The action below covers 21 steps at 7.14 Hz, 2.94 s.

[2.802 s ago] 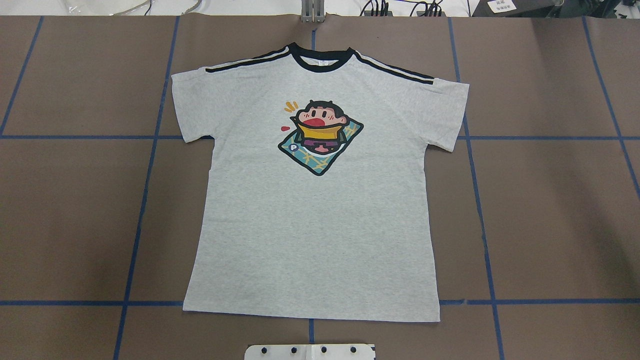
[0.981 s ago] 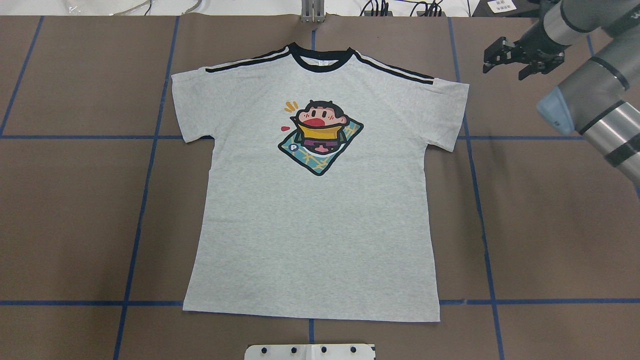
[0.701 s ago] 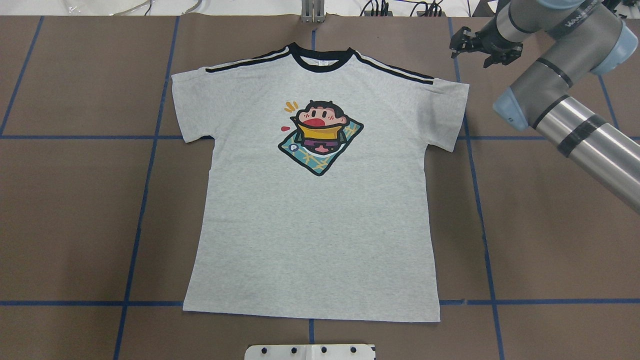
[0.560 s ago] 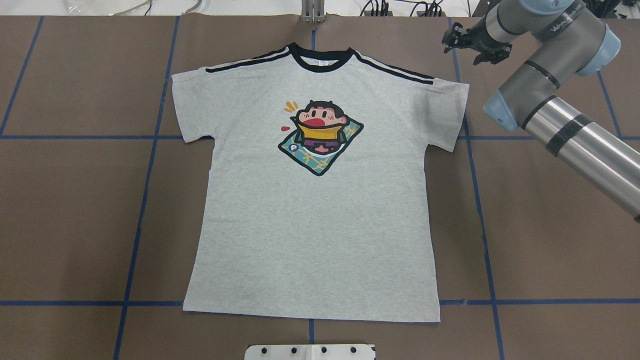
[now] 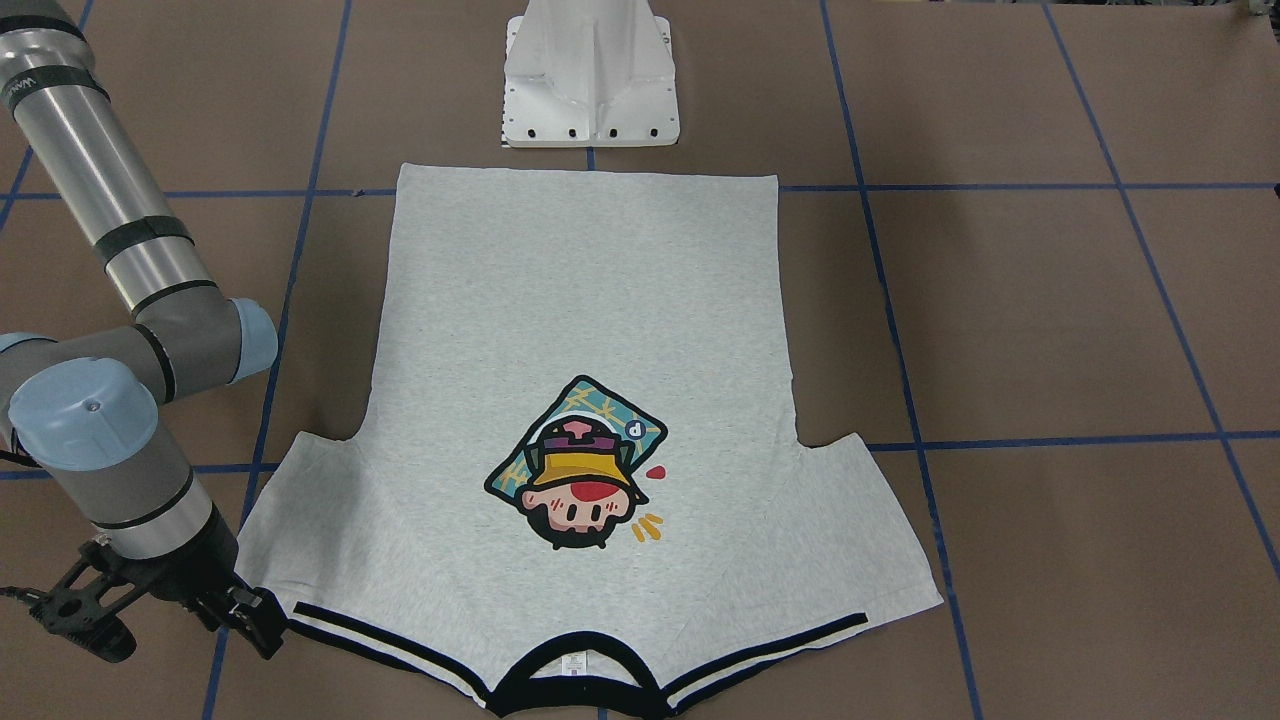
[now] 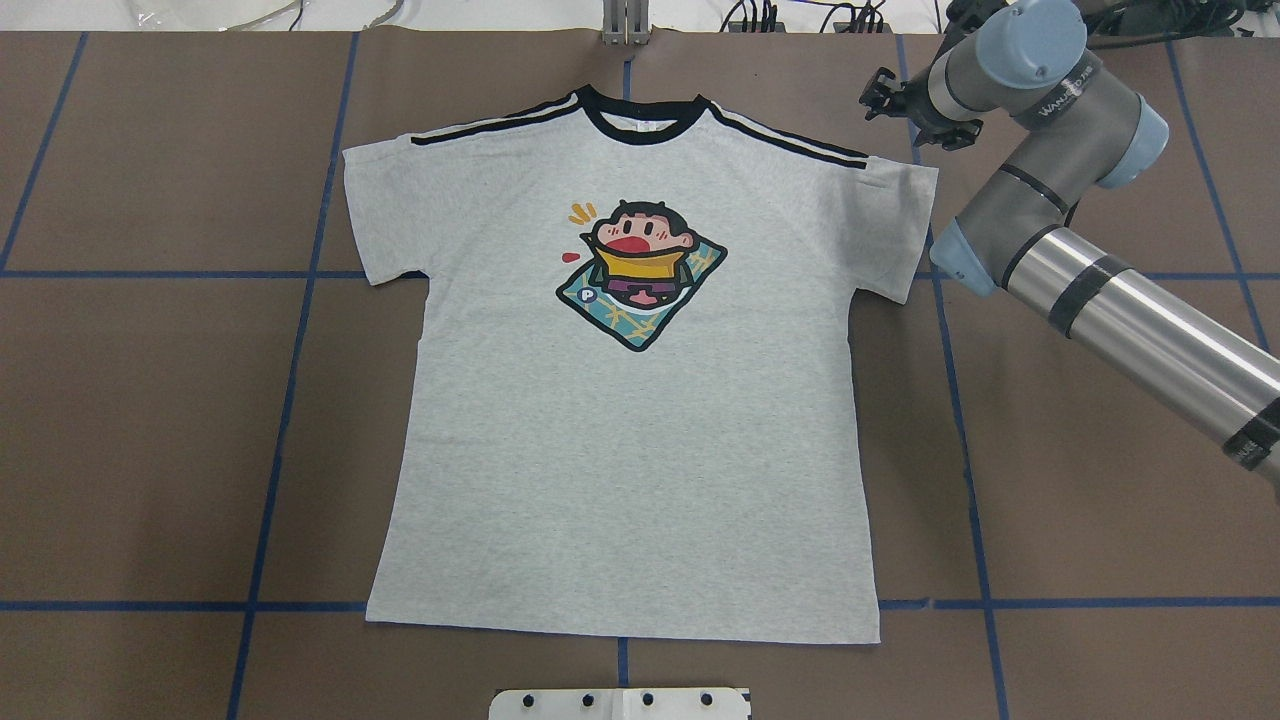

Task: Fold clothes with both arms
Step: 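Move the right gripper toward the sleeve nearest it, then fold the sleeve nearest the right gripper inward onto the shirt body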

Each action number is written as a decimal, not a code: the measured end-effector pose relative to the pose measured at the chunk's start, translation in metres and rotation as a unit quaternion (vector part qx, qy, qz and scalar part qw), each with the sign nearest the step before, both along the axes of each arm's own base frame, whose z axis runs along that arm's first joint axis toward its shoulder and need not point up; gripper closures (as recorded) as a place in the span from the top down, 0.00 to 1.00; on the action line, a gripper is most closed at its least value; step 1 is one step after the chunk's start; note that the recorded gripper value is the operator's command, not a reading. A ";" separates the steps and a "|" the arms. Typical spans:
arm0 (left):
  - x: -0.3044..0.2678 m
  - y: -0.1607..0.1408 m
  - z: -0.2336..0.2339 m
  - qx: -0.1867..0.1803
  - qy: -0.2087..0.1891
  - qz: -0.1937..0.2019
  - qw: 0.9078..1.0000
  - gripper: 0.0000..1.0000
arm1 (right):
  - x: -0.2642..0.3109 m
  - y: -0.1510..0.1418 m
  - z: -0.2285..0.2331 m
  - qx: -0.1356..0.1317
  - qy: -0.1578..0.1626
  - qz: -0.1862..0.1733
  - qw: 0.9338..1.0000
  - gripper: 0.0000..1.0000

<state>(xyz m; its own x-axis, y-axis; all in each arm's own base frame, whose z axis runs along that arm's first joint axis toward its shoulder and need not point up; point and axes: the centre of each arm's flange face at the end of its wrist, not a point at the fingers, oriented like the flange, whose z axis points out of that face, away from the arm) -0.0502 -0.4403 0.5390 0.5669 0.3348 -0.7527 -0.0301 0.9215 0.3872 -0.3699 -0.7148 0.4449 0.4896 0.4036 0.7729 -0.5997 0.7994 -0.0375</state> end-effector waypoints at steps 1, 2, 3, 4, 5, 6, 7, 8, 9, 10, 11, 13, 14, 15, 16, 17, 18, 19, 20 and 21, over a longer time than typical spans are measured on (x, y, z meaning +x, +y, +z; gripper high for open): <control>0.000 0.000 0.000 -0.004 0.001 -0.002 1.000 1.00 | 0.007 0.009 0.016 0.001 0.007 -0.005 1.000 0.76; 0.000 0.000 0.000 -0.012 0.002 -0.008 1.000 1.00 | 0.013 0.020 0.026 0.004 0.011 -0.011 1.000 0.76; 0.000 -0.001 0.000 -0.020 0.004 -0.014 1.000 1.00 | 0.015 0.026 0.034 0.002 0.015 -0.014 1.000 0.76; 0.000 -0.001 0.001 -0.024 0.005 -0.016 1.000 1.00 | 0.016 0.029 0.042 -0.001 0.020 -0.017 1.000 0.76; 0.000 -0.001 0.001 -0.025 0.005 -0.017 1.000 1.00 | 0.015 0.031 0.049 -0.004 0.025 -0.018 1.000 0.74; 0.000 -0.001 0.002 -0.026 0.005 -0.017 1.000 1.00 | 0.014 0.031 0.052 -0.006 0.027 -0.019 0.999 0.59; 0.000 -0.001 0.002 -0.027 0.004 -0.017 0.999 1.00 | 0.012 0.031 0.054 -0.008 0.029 -0.019 0.999 0.24; 0.000 -0.001 0.003 -0.027 0.004 -0.018 0.999 1.00 | 0.011 0.031 0.055 -0.009 0.031 -0.019 0.999 0.00; 0.000 -0.001 0.004 -0.028 0.003 -0.018 0.999 1.00 | 0.010 0.031 0.055 -0.009 0.031 -0.019 0.999 0.00; 0.000 -0.001 0.004 -0.029 0.003 -0.018 0.999 1.00 | 0.009 0.030 0.054 -0.009 0.030 -0.019 0.999 0.00; 0.000 -0.001 0.005 -0.029 0.002 -0.019 0.999 1.00 | 0.008 0.030 0.052 -0.008 0.029 -0.019 0.999 0.00; -0.001 0.000 0.006 -0.032 0.002 -0.019 0.999 1.00 | 0.009 0.029 0.036 0.001 0.019 -0.019 1.000 0.00; -0.001 0.000 0.006 -0.033 0.002 -0.020 0.999 1.00 | 0.010 0.032 0.012 0.005 0.006 -0.024 1.000 0.00; -0.001 0.000 0.006 -0.033 0.003 -0.020 0.999 1.00 | 0.006 0.040 -0.017 0.003 -0.007 -0.036 0.999 0.00; -0.001 0.000 0.005 -0.032 0.004 -0.020 0.999 1.00 | -0.006 0.050 -0.042 0.000 -0.018 -0.044 0.999 0.00; -0.001 0.000 0.004 -0.031 0.005 -0.020 0.999 1.00 | -0.026 0.059 -0.063 -0.006 -0.033 -0.048 0.998 0.00; -0.001 0.002 0.004 -0.032 0.006 -0.020 0.999 1.00 | -0.053 0.061 -0.083 -0.014 -0.043 -0.050 0.998 0.00; -0.001 0.004 0.005 -0.033 0.006 -0.019 0.999 1.00 | -0.076 0.052 -0.098 -0.022 -0.045 -0.048 0.998 0.00; -0.001 0.006 0.006 -0.035 0.006 -0.019 0.999 1.00 | -0.094 0.038 -0.111 -0.026 -0.039 -0.042 0.998 0.00; -0.001 0.007 0.008 -0.036 0.006 -0.019 0.999 1.00 | -0.108 0.024 -0.119 -0.027 -0.028 -0.031 0.999 0.00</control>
